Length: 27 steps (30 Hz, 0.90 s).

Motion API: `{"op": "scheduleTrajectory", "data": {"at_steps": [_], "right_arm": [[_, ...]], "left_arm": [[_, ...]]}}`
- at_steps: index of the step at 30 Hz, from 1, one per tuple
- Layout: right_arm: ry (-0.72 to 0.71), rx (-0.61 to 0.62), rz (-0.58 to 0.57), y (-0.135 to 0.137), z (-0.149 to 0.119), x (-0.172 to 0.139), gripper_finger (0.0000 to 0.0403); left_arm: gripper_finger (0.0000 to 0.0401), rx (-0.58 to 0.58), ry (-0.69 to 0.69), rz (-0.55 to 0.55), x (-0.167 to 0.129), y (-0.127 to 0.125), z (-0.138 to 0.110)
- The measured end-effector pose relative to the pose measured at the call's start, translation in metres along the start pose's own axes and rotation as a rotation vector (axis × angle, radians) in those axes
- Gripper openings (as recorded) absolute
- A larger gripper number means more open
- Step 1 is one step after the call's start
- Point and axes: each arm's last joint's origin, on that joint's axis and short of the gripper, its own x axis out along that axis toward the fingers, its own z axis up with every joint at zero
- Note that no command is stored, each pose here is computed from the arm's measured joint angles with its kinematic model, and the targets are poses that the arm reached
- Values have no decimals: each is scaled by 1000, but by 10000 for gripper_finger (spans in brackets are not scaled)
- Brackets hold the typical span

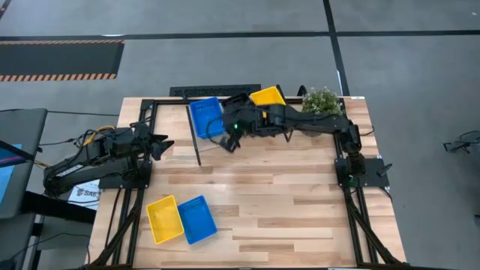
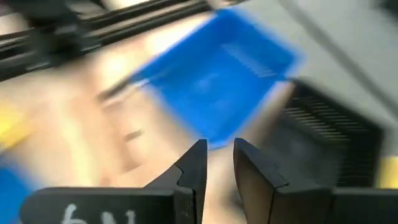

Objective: Stack baskets on shelf by color
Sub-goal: Stack the blue bin on the blue bins on the shelf

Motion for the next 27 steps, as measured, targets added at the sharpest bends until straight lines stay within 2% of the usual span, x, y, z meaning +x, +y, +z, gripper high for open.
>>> {"op": "scheduleTrajectory", "data": {"at_steps": [3,6,13,15,19,21,27], "right_arm": [[26,-45,123,22,-7,-7,102],[37,-123,166,52,-19,0,102],[-3,-421,259,130,-58,53,108],[-18,-477,334,145,-67,73,120],[-92,-466,563,162,-72,107,156],[-130,-450,641,165,-71,118,173],[-104,-475,653,167,-85,145,195]], "left_arm": [[265,0,17,-16,0,0,-1],[265,1,26,-24,0,0,-1],[265,-17,27,-24,0,0,-1],[265,-18,26,-24,0,0,-1],[265,-20,26,-25,0,0,-1],[265,-20,26,-24,0,0,-1],[265,-22,26,-24,0,0,-1]]}}
